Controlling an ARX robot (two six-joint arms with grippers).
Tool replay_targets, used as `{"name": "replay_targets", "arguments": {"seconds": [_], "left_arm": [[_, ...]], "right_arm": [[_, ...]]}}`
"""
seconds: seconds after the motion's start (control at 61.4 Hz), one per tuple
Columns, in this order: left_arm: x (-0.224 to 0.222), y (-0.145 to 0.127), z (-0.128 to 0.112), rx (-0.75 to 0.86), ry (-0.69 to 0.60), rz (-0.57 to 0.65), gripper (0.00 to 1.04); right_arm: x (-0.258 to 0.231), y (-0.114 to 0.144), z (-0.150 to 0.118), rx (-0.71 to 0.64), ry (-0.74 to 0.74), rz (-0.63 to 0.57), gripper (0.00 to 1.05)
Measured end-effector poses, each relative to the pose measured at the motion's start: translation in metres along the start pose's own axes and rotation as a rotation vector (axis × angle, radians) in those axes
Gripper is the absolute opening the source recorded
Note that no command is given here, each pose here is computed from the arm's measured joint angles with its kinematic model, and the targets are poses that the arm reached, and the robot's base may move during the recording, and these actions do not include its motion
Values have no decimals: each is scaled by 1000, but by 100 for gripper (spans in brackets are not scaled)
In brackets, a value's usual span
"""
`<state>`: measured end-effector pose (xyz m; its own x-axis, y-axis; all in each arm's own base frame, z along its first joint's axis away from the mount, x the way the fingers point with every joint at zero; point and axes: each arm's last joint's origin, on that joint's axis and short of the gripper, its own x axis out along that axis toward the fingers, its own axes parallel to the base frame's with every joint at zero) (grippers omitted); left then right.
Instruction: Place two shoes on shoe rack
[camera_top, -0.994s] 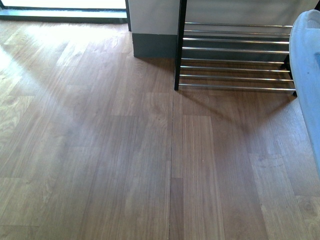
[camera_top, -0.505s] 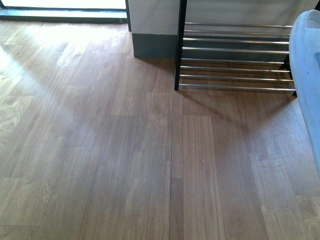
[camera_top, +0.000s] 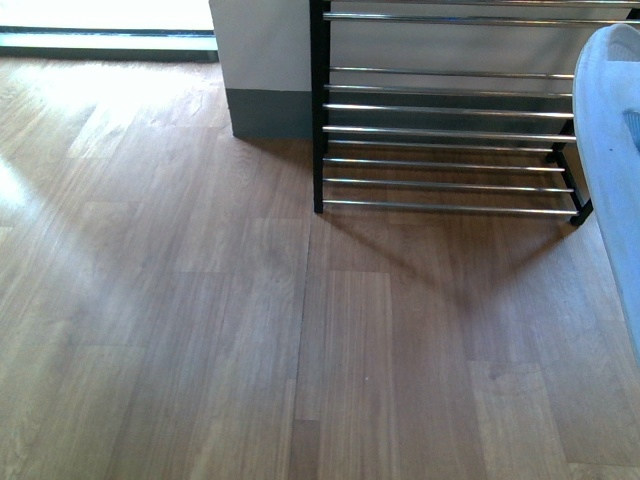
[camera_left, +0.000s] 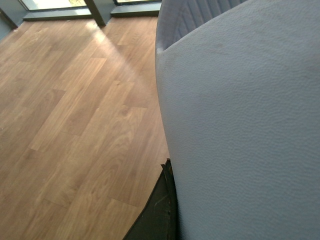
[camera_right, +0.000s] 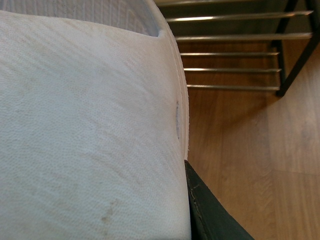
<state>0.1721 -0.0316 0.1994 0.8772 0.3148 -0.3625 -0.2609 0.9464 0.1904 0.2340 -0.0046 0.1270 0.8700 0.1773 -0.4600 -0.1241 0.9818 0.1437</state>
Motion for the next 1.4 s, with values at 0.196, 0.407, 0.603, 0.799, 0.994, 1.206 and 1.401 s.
{"name": "replay_targets", "arguments": {"seconds": [0.196, 0.407, 0.603, 0.799, 0.994, 1.206, 1.401], "left_arm": [[0, 0, 0, 0, -1, 0, 2], [0, 0, 0, 0, -1, 3, 2], [0, 0, 0, 0, -2, 3, 2], [0, 0, 0, -1, -2, 5, 2], [0, 0, 0, 0, 0, 4, 2], [0, 0, 0, 0, 0, 4, 2], [0, 0, 0, 0, 0, 4, 2]], "right_arm": [[-1, -1, 0, 3, 0, -11, 2], [0, -1, 0, 2, -1, -6, 2], [0, -1, 0, 2, -1, -6, 2], [0, -1, 0, 2, -1, -5, 2], [0, -1, 0, 1, -1, -5, 2], [0, -1, 0, 1, -1, -4, 2], [0, -1, 0, 1, -1, -5, 2]]}}
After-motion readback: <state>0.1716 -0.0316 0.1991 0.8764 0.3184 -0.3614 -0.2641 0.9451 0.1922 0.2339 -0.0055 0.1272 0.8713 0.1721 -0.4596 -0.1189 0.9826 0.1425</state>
